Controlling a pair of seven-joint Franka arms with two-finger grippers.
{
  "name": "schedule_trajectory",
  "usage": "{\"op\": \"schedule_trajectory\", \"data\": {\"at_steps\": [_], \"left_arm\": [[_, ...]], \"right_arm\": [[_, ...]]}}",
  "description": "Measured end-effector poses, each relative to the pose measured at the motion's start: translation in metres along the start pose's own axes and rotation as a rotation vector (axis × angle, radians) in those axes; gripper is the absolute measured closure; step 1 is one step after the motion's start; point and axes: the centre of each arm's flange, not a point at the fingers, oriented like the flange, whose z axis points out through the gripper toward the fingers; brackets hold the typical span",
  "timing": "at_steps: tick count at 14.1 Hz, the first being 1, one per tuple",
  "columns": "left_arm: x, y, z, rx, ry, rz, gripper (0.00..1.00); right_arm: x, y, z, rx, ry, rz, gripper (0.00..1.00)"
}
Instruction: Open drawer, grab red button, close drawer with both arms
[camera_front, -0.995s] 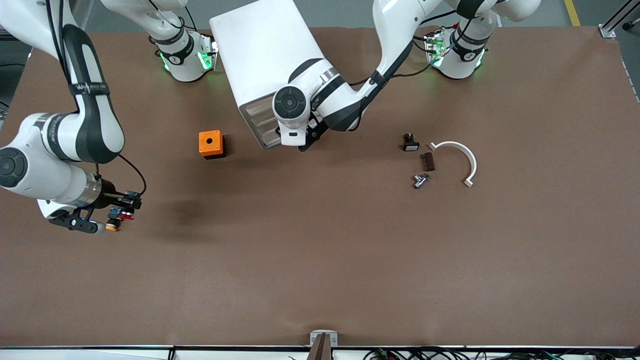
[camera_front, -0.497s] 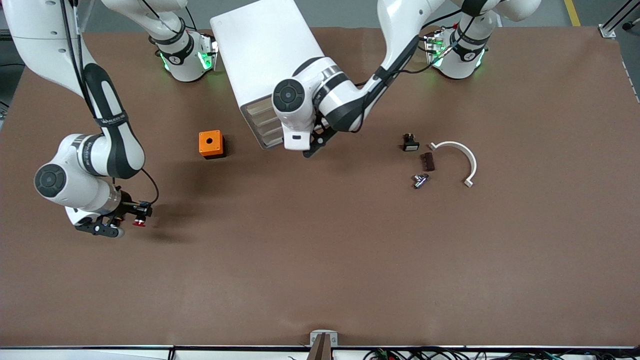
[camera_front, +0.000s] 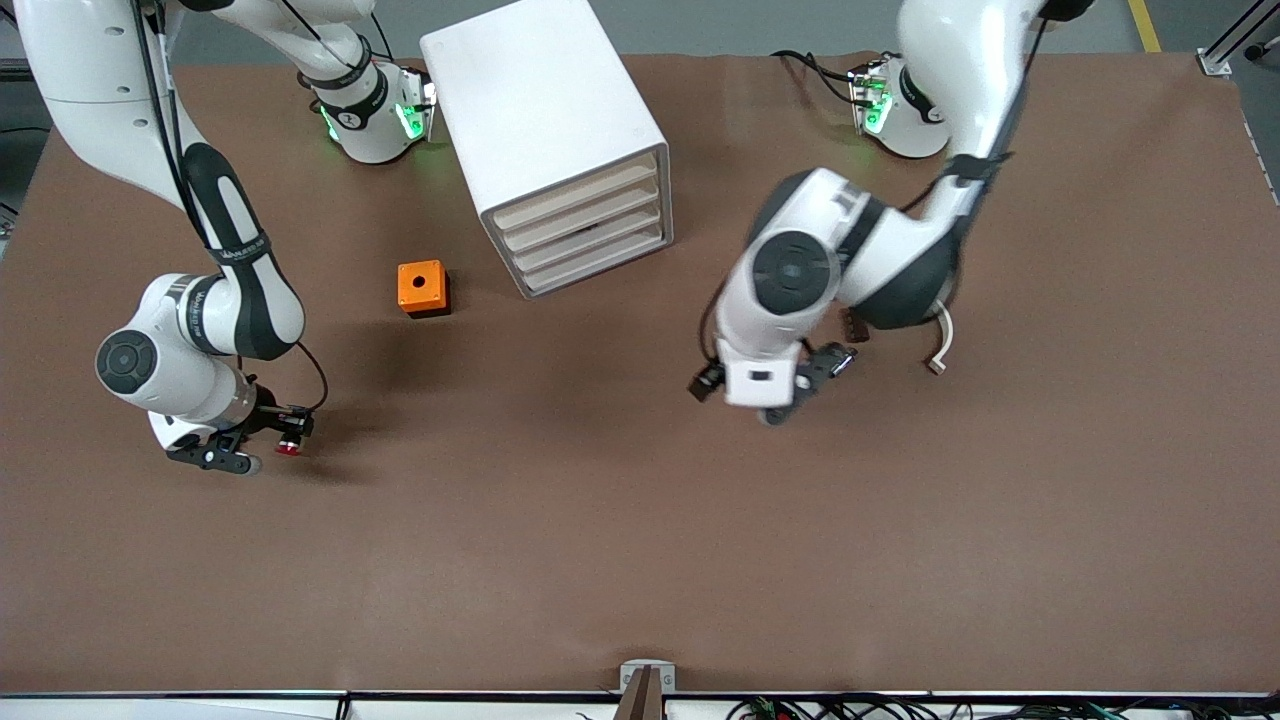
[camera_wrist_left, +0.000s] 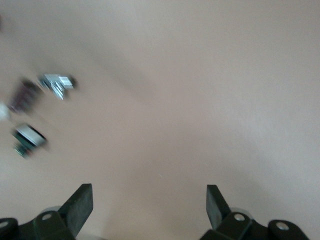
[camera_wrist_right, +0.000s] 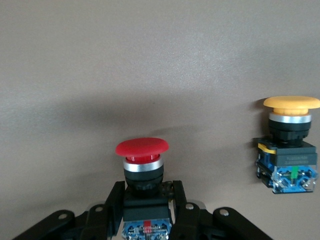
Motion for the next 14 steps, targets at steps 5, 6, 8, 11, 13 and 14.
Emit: {"op": "schedule_trajectory", "data": {"at_steps": [5, 6, 8, 11, 13, 14], "left_arm": [[0.086, -0.091, -0.106, 0.002, 0.013, 0.147, 0.00], [0.095, -0.107, -0.124, -0.007, 0.021, 0.167, 0.00], [0.110, -0.136, -0.153, -0.019, 0.035, 0.228, 0.00], [0.132, -0.195, -0.187, -0.027, 0.063, 0.378, 0.00], [0.136, -0.235, -0.204, -0.024, 0.083, 0.467, 0.00], [0.134, -0.251, -0.210, -0.021, 0.091, 0.498, 0.00]], "right_arm": [[0.002, -0.001, 0.000, 0.000, 0.001, 0.000, 0.13], [0.003, -0.001, -0.004, 0.001, -0.004, -0.003, 0.02], [0.007, -0.003, -0.024, 0.002, -0.033, -0.010, 0.00], [0.012, -0.006, -0.091, 0.004, -0.085, -0.052, 0.00], [0.009, -0.005, -0.144, 0.005, -0.118, -0.065, 0.00], [0.005, -0.005, -0.169, 0.005, -0.142, -0.069, 0.00]]}}
